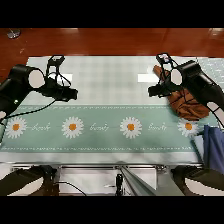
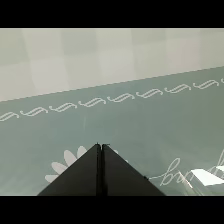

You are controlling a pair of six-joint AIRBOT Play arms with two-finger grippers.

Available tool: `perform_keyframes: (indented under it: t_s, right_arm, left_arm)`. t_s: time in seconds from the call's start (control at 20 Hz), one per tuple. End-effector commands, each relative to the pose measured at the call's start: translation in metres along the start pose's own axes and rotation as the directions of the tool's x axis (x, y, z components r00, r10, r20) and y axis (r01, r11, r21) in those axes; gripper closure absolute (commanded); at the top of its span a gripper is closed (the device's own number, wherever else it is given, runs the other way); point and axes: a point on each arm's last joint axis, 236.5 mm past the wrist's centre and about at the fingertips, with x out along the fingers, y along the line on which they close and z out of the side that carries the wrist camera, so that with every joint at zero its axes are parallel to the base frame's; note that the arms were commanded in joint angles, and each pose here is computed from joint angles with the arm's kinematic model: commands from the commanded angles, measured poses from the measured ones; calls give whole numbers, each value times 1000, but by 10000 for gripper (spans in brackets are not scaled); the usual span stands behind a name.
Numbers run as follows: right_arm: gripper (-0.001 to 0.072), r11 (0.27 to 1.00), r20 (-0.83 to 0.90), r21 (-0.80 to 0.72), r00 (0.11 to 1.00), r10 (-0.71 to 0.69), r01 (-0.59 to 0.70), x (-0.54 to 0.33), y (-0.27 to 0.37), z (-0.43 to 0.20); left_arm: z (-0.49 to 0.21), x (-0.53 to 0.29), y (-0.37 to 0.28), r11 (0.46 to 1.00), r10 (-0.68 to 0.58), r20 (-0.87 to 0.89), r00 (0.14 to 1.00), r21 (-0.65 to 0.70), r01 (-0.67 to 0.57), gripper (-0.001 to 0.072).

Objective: Fold the shirts.

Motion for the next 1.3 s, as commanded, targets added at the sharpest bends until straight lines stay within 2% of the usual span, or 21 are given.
perform_keyframes:
  t_s: [0.0, 0.65, 0.9, 0.95, 1.0, 1.05, 1.1, 1.15, 1.25]
  right_arm:
    - [686, 1000, -1, -1, 1000, 0, 0, 0, 0, 0]
    - [686, 1000, 12, -1, 1000, 3, -3, 0, 1, 3]
    - [685, 999, 199, -14, 979, 44, -42, -4, 11, 47]
    - [614, 999, 231, -39, 973, 5, 4, -5, 1, 55]
    - [239, 998, 270, -26, 962, -49, 58, -7, -17, 65]
    - [87, 993, 293, 26, 948, -121, 119, -8, -43, 72]
    - [87, 973, 289, 104, 930, -227, 205, -9, -83, 73]
    - [87, 933, 251, 223, 908, -334, 282, -10, -131, 65]
    - [95, 845, 148, 429, 898, -414, 319, -3, -208, 37]
  left_arm:
    - [0, 0, 0, 1000, 0, 0, 1000, -1, 0, 686]
    - [3, 0, 0, 1000, -1, 11, 1000, -1, 1, 686]
    - [70, -6, -8, 999, -35, 291, 956, 7, 34, 685]
    - [85, -7, -6, 1000, -30, 348, 937, 16, 26, 682]
    - [99, -8, -1, 1000, -16, 400, 917, 27, 6, 562]
    - [109, -7, 5, 999, 0, 434, 901, 32, -15, 188]
    - [115, -5, 14, 999, 19, 451, 892, 29, -36, 4]
    - [115, -3, 27, 998, 45, 444, 895, 15, -58, 5]
    - [110, 0, 53, 996, 85, 416, 905, -37, -77, 7]
